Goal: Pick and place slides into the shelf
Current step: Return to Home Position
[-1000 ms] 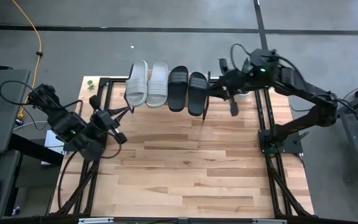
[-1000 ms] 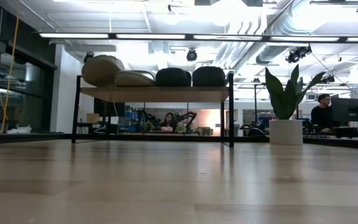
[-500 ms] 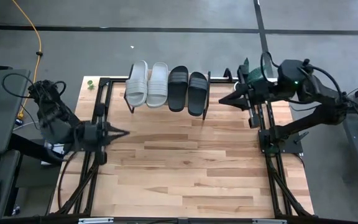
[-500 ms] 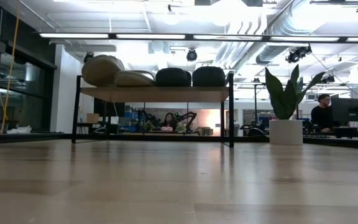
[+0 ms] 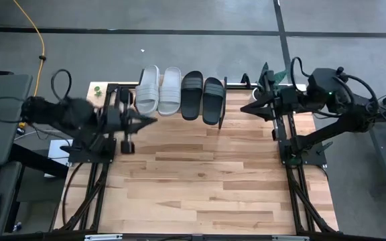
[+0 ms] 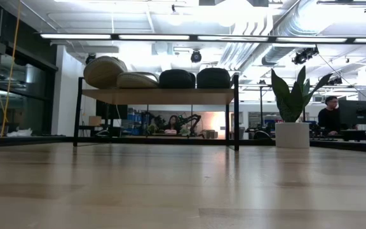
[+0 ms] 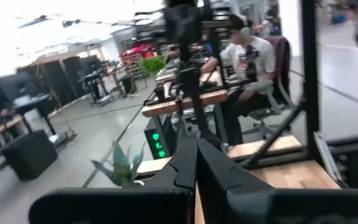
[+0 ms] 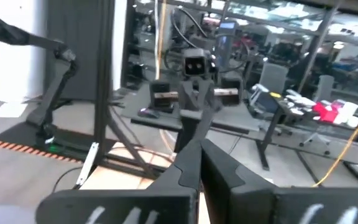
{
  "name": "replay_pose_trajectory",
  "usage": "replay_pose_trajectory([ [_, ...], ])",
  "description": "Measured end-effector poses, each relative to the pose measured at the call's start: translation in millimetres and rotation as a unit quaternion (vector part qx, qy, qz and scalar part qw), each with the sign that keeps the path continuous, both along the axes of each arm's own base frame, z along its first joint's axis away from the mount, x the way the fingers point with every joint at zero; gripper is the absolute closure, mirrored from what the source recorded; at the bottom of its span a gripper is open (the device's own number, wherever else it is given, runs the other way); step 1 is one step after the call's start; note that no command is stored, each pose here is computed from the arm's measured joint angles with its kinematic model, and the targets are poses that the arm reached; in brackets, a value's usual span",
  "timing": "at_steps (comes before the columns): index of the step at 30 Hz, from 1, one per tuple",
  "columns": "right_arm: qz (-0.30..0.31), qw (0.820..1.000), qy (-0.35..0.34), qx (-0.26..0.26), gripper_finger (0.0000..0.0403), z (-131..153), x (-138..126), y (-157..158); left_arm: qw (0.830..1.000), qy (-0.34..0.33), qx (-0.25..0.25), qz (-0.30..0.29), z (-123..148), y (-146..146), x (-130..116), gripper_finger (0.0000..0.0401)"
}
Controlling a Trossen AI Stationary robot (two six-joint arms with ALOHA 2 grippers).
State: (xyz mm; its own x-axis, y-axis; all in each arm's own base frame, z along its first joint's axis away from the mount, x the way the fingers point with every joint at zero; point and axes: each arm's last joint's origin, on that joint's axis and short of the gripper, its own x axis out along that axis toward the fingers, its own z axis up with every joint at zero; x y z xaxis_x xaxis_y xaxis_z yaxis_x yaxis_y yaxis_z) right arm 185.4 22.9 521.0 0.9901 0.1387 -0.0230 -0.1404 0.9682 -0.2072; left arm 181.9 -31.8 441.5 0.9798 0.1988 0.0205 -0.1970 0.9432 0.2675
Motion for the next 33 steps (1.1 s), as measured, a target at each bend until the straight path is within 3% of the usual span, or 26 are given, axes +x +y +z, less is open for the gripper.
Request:
replay_pose_trajectory([
  [5, -0.032, 0.999, -0.022, -0.008, 0.0403, 4.0, 0.3, -2.3, 0.999, -0.018, -0.028, 0.007, 7.8, 35.4, 5.4, 0.0401],
  [8, -0.043, 0.998, -0.046, -0.002, 0.0403, 8.2, 5.3, -4.8, 0.998, -0.021, -0.050, -0.018, 11.7, 49.7, 11.7, 0.0401],
  [13, -0.060, 0.997, -0.037, 0.007, 0.0403, 4.1, 18.9, -13.7, 0.996, -0.040, -0.080, -0.017, 23.6, 70.8, 23.3, 0.0401],
  [25, -0.048, 0.998, -0.009, 0.036, 0.0403, -6.3, 40.3, -45.3, 0.994, -0.030, -0.093, -0.057, 55.9, 74.4, 34.6, 0.0401],
  [33, -0.043, 0.998, 0.013, 0.036, 0.0403, -7.2, 26.3, -48.2, 0.995, 0.042, -0.094, -0.008, 47.6, 72.5, 14.2, 0.0401],
])
